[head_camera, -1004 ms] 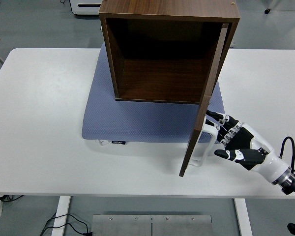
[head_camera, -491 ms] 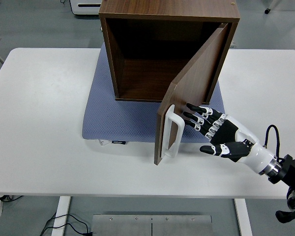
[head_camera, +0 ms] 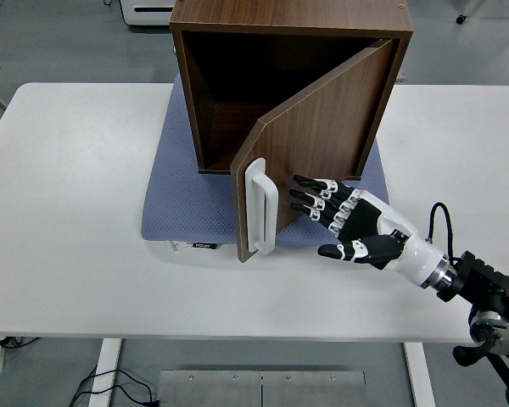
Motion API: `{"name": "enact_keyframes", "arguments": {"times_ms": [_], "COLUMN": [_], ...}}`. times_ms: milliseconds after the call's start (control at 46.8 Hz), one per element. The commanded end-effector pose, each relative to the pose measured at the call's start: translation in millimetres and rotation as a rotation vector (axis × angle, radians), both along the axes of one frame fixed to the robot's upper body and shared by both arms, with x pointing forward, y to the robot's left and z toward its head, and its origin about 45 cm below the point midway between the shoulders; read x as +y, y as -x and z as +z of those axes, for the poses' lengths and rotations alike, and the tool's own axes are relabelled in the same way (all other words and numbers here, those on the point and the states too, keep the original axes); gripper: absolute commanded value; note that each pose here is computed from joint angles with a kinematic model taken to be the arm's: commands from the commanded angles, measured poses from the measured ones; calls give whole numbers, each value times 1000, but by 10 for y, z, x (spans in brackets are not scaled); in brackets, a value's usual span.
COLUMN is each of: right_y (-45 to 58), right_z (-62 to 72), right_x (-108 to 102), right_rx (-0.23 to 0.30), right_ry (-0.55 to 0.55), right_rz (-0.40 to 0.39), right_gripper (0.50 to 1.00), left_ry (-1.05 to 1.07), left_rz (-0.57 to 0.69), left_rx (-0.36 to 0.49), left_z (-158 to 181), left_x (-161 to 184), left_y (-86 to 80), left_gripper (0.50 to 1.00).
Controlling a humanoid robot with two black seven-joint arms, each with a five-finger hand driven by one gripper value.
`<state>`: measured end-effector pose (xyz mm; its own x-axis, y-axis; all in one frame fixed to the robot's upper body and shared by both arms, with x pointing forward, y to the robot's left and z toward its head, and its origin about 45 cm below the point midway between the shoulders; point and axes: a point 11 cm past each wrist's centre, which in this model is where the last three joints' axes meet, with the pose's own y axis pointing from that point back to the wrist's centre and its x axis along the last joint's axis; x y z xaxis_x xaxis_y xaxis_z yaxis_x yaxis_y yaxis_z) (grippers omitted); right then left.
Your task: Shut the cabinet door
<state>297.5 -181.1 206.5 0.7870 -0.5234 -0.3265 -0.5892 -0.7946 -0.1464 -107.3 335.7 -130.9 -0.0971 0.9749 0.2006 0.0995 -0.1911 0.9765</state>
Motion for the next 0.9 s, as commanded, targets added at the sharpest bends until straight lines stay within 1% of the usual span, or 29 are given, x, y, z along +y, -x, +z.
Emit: {"name": "enact_keyframes", "arguments": {"times_ms": [0, 107, 278, 342, 449, 513, 662, 748, 876], "right_y": [16, 2, -54, -93, -155, -200, -256, -259, -315], "right_z": [-19, -25, -8, 26, -6, 30, 88, 46, 54], "right_x": [34, 83, 204, 229, 257, 306, 419, 462, 487], "right_rx": [5, 6, -1, -11, -5, -14, -27, -18, -21], "right_ry": [2, 4, 4, 4, 19, 15, -1, 14, 23], "right_rz": [11, 24, 51, 56, 61, 68, 82, 97, 100], "right_gripper": [1000, 1000, 1000, 1000, 1000, 1000, 1000, 1000, 1000], "left_ry": [0, 0, 0, 0, 0, 0, 0, 0, 0], "left_rz": [0, 0, 0, 0, 0, 0, 0, 1, 0], "left_rx": [0, 0, 0, 0, 0, 0, 0, 0, 0], "left_z": [0, 0, 0, 0, 0, 0, 0, 0, 0], "left_x": [0, 0, 0, 0, 0, 0, 0, 0, 0], "left_y": [0, 0, 0, 0, 0, 0, 0, -1, 0], "left_gripper": [1000, 1000, 1000, 1000, 1000, 1000, 1000, 1000, 1000]}}
